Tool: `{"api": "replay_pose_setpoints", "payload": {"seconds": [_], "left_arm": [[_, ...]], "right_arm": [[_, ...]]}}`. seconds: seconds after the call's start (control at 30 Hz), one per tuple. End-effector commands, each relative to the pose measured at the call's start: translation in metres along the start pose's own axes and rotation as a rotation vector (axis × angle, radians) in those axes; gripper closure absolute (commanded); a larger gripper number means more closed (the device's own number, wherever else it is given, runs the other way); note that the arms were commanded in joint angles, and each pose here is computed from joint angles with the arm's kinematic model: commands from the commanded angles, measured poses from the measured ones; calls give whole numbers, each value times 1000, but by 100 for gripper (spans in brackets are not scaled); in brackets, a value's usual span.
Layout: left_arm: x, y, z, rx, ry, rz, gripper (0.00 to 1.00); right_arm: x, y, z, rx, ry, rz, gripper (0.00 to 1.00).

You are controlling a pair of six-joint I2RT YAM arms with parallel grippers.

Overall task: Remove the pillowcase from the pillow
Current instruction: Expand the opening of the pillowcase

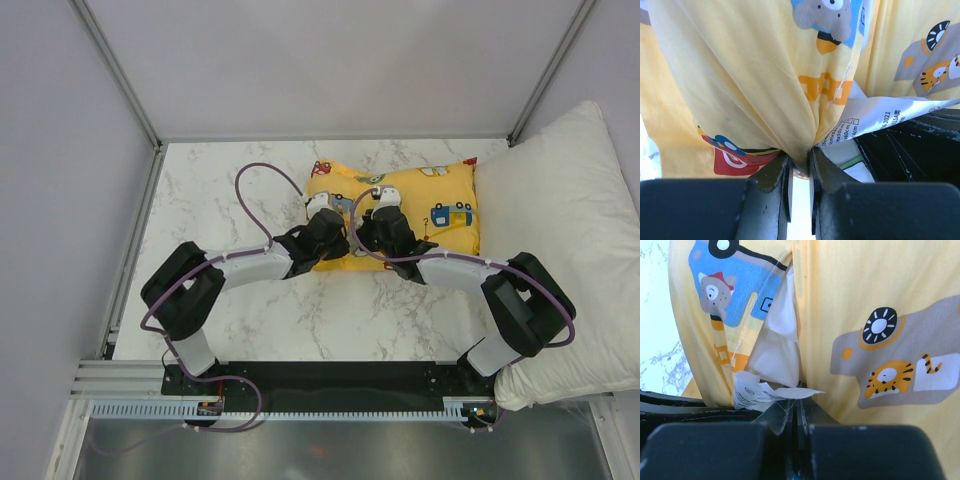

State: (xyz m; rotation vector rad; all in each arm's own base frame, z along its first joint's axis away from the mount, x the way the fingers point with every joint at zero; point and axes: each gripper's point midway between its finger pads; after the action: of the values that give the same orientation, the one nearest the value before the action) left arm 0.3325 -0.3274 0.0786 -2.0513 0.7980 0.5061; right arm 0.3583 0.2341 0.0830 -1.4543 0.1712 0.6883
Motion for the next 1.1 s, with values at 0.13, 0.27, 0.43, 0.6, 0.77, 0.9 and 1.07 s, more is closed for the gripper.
{"api": "replay_pose_setpoints", "payload": {"seconds": [0.13, 0.27, 0.43, 0.6, 0.77, 0.9, 1.07], "left_arm": [[-14, -57, 85, -24, -221, -223, 98], [-34, -62, 97, -51, -192, -237, 98], [-51, -61, 98, -64, -101, -231, 98], [-53, -54, 99, -32, -71, -204, 98], [-55, -54, 70, -32, 18, -197, 98], [-65, -60, 5, 27, 139, -220, 98], [-59, -53, -28, 32, 190, -187, 80]], "right_arm": [[-26, 95, -60, -81, 206, 332, 100], [-20, 94, -78, -45, 244, 338, 100], [-13, 92, -103, -14, 308, 350, 100], [-7, 91, -114, -11, 339, 361, 100], [-5, 88, -101, -13, 283, 356, 100], [-8, 86, -79, -35, 223, 335, 100], [-13, 80, -43, -44, 141, 301, 100]]}}
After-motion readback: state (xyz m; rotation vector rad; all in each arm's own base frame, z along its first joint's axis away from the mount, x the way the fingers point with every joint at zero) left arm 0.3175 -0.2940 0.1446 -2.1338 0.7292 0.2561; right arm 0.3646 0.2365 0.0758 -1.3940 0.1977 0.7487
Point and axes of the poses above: each gripper's point midway between its finger pads, its own x axis out along the fingers, its own z axis along the line the jaws close on, y = z × x, and after that the axes turned 9 degrees about -x, right-handed
